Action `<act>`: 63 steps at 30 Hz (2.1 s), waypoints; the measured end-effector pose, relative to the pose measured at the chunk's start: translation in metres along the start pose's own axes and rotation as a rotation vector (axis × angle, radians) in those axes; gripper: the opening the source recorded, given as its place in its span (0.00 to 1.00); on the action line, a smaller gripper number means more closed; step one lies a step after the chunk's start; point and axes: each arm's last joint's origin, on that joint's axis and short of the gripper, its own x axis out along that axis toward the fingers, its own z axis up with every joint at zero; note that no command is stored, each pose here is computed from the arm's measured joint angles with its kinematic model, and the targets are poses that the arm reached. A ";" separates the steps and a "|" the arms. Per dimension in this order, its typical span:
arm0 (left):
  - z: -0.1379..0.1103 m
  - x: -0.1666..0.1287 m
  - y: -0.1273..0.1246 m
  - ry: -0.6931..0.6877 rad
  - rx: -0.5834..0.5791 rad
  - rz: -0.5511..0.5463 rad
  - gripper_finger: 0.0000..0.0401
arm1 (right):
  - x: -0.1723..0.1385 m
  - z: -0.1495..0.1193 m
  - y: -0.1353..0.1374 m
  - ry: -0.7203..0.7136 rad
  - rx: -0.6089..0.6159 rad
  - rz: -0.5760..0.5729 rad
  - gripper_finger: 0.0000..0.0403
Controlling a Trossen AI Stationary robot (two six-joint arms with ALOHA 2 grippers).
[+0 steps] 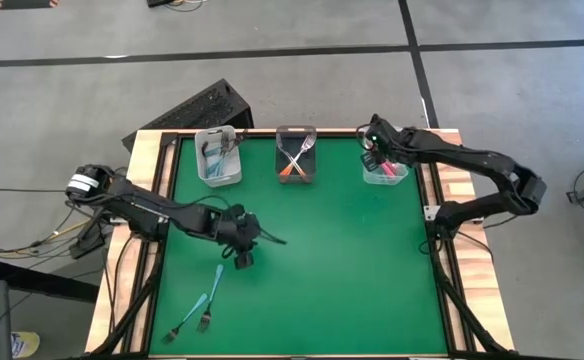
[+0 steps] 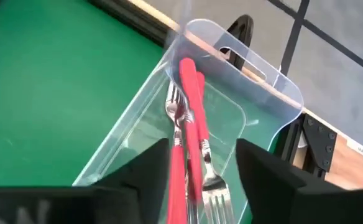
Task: Sort silverware by color (type)
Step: Put the blue fork into the white bin
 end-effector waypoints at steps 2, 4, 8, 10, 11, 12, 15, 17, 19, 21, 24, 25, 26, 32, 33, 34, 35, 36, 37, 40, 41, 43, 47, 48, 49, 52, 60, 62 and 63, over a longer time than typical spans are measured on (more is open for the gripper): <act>-0.005 -0.005 -0.008 0.006 -0.011 0.010 0.21 | -0.006 0.000 0.000 -0.028 0.018 0.011 0.57; -0.013 -0.013 -0.015 0.021 -0.023 0.024 0.21 | -0.015 0.000 0.003 -0.070 0.032 0.032 0.60; -0.034 -0.033 -0.030 0.050 -0.090 0.070 0.21 | -0.038 -0.004 0.017 -0.162 0.039 0.126 0.61; -0.046 -0.043 -0.039 0.056 -0.138 0.092 0.21 | -0.052 -0.008 0.028 -0.211 0.030 0.181 0.60; -0.052 -0.046 -0.045 0.050 -0.159 0.091 0.21 | -0.058 -0.009 0.034 -0.238 0.026 0.211 0.60; -0.057 -0.049 -0.051 0.047 -0.174 0.086 0.21 | -0.064 -0.011 0.040 -0.261 0.018 0.244 0.60; -0.074 -0.056 -0.069 0.063 -0.220 0.036 0.21 | -0.081 -0.018 0.060 -0.326 -0.013 0.348 0.59; -0.084 -0.058 -0.079 0.095 -0.273 0.003 0.21 | -0.090 -0.023 0.072 -0.359 -0.039 0.408 0.59; -0.093 -0.058 -0.087 0.128 -0.327 -0.013 0.21 | -0.099 -0.028 0.084 -0.390 -0.062 0.465 0.59; -0.102 -0.058 -0.093 0.171 -0.369 -0.017 0.21 | -0.105 -0.034 0.091 -0.401 -0.091 0.499 0.59; -0.111 -0.054 -0.099 0.227 -0.404 -0.004 0.21 | -0.114 -0.039 0.102 -0.443 -0.101 0.527 0.59; -0.114 -0.052 -0.100 0.243 -0.412 0.004 0.21 | -0.115 -0.043 0.104 -0.441 -0.117 0.521 0.59; -0.116 -0.049 -0.101 0.257 -0.417 0.014 0.21 | -0.116 -0.045 0.105 -0.445 -0.124 0.516 0.59; -0.122 -0.034 -0.106 0.289 -0.396 0.048 0.21 | -0.123 -0.051 0.108 -0.459 -0.117 0.540 0.59; -0.122 -0.033 -0.107 0.290 -0.391 0.050 0.21 | -0.124 -0.051 0.109 -0.460 -0.119 0.543 0.59; -0.123 -0.031 -0.107 0.291 -0.389 0.055 0.21 | -0.125 -0.052 0.109 -0.461 -0.121 0.547 0.59; -0.124 -0.030 -0.107 0.295 -0.388 0.063 0.21 | -0.125 -0.052 0.109 -0.461 -0.121 0.548 0.59; -0.125 -0.028 -0.107 0.299 -0.384 0.074 0.21 | -0.125 -0.052 0.109 -0.461 -0.122 0.547 0.59; -0.124 -0.027 -0.107 0.300 -0.383 0.074 0.21 | -0.125 -0.052 0.109 -0.460 -0.122 0.547 0.59; -0.124 -0.025 -0.107 0.310 -0.355 0.074 0.19 | -0.125 -0.052 0.109 -0.462 -0.119 0.548 0.59; -0.124 -0.025 -0.107 0.315 -0.345 0.072 0.16 | -0.125 -0.052 0.109 -0.462 -0.117 0.549 0.59; -0.123 -0.024 -0.106 0.321 -0.316 0.070 0.09 | -0.126 -0.051 0.110 -0.469 -0.109 0.556 0.59; -0.115 -0.020 -0.099 0.339 -0.263 0.077 0.02 | -0.127 -0.051 0.111 -0.475 -0.105 0.568 0.59; -0.112 -0.018 -0.096 0.339 -0.249 0.083 0.02 | -0.128 -0.051 0.111 -0.477 -0.106 0.571 0.59; -0.108 -0.016 -0.092 0.327 -0.239 0.098 0.01 | -0.128 -0.052 0.111 -0.477 -0.107 0.573 0.59; -0.093 -0.012 -0.073 0.207 -0.209 0.218 0.01 | -0.129 -0.053 0.112 -0.477 -0.113 0.578 0.59; -0.035 -0.052 0.005 -0.092 -0.241 0.447 0.01 | -0.133 -0.058 0.114 -0.477 -0.138 0.593 0.59; -0.023 -0.069 0.032 -0.166 -0.275 0.504 0.01 | -0.133 -0.059 0.116 -0.477 -0.141 0.591 0.59; -0.018 -0.077 0.046 -0.197 -0.296 0.530 0.01 | -0.132 -0.058 0.117 -0.481 -0.138 0.585 0.59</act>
